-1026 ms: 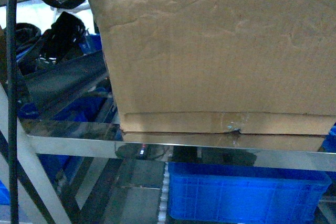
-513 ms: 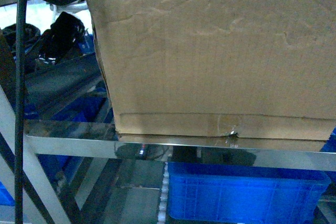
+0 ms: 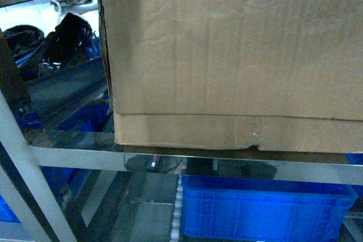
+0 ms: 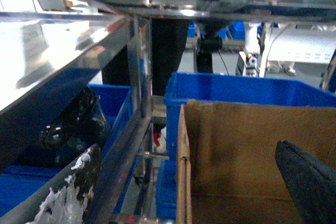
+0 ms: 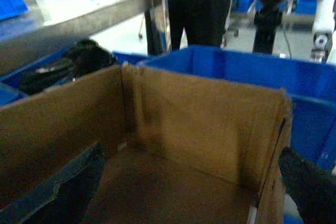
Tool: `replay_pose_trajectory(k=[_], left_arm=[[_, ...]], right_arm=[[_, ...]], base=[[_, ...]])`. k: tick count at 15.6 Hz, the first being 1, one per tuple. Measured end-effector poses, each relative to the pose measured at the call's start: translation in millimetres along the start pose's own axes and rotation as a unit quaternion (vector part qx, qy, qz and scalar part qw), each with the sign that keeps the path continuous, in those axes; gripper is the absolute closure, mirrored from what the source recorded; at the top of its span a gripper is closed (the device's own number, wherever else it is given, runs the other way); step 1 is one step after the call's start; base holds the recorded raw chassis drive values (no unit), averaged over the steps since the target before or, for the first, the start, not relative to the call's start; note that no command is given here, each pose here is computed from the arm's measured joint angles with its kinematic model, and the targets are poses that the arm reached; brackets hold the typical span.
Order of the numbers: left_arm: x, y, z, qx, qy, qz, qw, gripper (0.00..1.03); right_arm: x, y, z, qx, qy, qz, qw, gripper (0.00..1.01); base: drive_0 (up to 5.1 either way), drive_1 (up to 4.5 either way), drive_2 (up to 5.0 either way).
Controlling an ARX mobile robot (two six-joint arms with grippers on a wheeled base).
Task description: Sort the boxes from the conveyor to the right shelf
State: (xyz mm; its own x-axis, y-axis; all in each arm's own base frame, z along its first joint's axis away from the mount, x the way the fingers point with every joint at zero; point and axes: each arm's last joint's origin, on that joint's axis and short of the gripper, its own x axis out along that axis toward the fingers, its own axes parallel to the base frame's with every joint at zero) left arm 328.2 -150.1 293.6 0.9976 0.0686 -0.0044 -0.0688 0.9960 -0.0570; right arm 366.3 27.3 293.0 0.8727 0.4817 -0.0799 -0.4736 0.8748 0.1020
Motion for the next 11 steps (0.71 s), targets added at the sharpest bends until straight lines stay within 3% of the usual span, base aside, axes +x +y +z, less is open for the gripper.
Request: replay_pose_trajectory(k=[1,3,5,8,9,11], left_arm=[[-5,1.4,2.2,-0.001,-0.001,0.002,1.0,0.05],[-18,3.9,-5.9,0.007,0.043,0.001,0.999,0.05],[-32,8.1,-6.9,0.001,0.066,0.003,0.9978,0.05],[-60,15.7,-3.8,-0.014,0.085,0.003,0.9963,0.05],[-76,23.9,-8.1,-0.013,0.12,-0.007,0.9927,0.05],[-77,26.8,-8.8,-0.047,0.112,-0.011,0.9925,0.06]], right_arm=[[-3,0.9,2.9,-0.012,-0.03,-0.005,0.9995,0.03],[-16,2.8,-4.7,0.01,0.002,-0.011,0.9999,0.03],[-32,7.1,-14.8,0.038,0.056,-0.009,0.9977,0.03],[-78,14.6,-2.9,0.058,0.087,-0.003,0.9945,0.03],[-97,17.7,7.6,0.055,0.083,0.003,0.995,0.03],[-103,16.9,10.7,0.045,0.067,-0.017,0.9966,0.04]], base=[[0.0,0.0,0.0],[0.0,0.0,0.0],[0.0,0.0,0.0],[0.0,0.0,0.0],[0.0,0.0,0.0],[0.0,0.0,0.0]])
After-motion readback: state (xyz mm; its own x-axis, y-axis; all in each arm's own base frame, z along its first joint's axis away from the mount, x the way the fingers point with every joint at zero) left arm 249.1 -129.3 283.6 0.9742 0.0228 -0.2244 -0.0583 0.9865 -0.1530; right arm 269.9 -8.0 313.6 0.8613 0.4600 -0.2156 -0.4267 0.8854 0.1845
